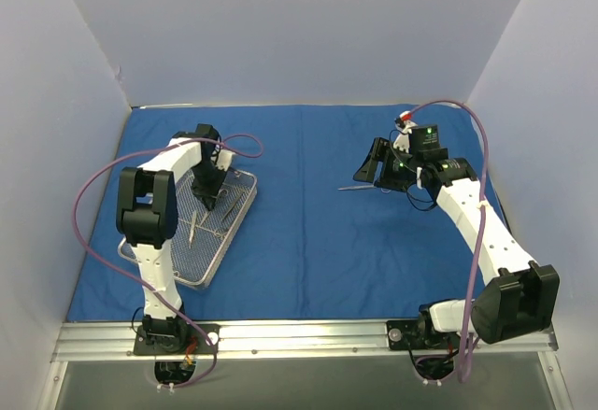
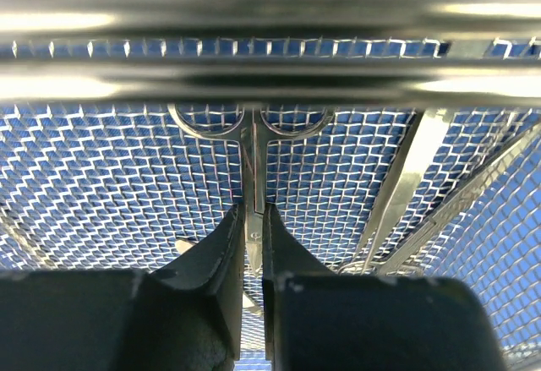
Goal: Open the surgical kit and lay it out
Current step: Pick up the medical item from the container.
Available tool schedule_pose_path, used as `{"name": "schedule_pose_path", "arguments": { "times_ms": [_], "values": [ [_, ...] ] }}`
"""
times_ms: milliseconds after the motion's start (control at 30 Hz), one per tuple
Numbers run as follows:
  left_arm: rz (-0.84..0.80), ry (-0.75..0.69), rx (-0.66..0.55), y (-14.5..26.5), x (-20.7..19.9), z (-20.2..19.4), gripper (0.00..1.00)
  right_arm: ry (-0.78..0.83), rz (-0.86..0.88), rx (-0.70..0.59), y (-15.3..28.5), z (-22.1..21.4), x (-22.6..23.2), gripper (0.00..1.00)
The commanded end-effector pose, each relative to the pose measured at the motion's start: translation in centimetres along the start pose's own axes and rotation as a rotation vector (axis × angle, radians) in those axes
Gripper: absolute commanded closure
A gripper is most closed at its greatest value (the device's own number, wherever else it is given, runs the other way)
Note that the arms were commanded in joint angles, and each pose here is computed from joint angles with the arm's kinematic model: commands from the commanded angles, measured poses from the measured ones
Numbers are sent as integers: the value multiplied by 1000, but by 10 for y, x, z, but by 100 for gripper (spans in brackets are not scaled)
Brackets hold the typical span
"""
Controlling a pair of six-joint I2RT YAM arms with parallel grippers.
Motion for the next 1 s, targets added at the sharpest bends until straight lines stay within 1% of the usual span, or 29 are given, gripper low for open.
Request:
{"name": "schedule_pose_path", "arguments": {
  "times_ms": [0,67,100,200,267,300,467,533,633,667,700,767,800,833,867,900,967],
  "values": [
    [51,78,49,-13,7,-16,98,25,27,-38,9,9,11,36],
    [82,131,48,-5,8,-20,98,23,33,-41,8,11,12,36],
    [116,147,39,5,11,-22,98,24,38,-41,7,11,13,36],
    [146,211,6,25,12,-23,98,15,44,-39,3,14,15,36],
    [152,223,-10,35,12,-22,98,2,33,-37,-1,17,14,37],
    [157,266,-17,43,10,-23,98,-6,30,-34,-3,18,14,37],
    [172,322,-47,70,9,-22,98,-40,12,-9,-16,21,11,37],
    [161,341,-93,88,8,-17,98,-35,33,7,-21,23,14,38],
    [63,355,-193,114,-9,-7,98,-16,65,37,-29,24,23,39],
    [35,372,-244,126,-16,-3,98,4,98,36,-29,29,35,39],
    [-48,363,-279,134,-30,3,98,10,121,39,-31,31,42,39],
    [-121,332,-354,150,-55,16,98,12,162,63,-41,33,53,37],
    [-174,333,-374,158,-69,20,98,20,222,64,-41,37,72,36],
    [-210,299,-400,167,-86,26,98,14,243,79,-49,37,78,35],
    [-235,297,-411,172,-95,30,98,13,266,80,-51,38,86,34],
    [-256,286,-417,176,-103,32,98,18,324,65,-51,43,106,32],
    [-316,256,-442,191,-122,38,98,-13,379,75,-59,45,120,30]
  ]
}}
Point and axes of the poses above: each gripper's point midway between its finger pads, its own y axis back along the fingers, its own x axis along the line the jaws close on, z = x × y, the point moved 4 cm from there along y, back along the fingers, and after that the axes turned 1 degree about -y, right-handed, at the moved point
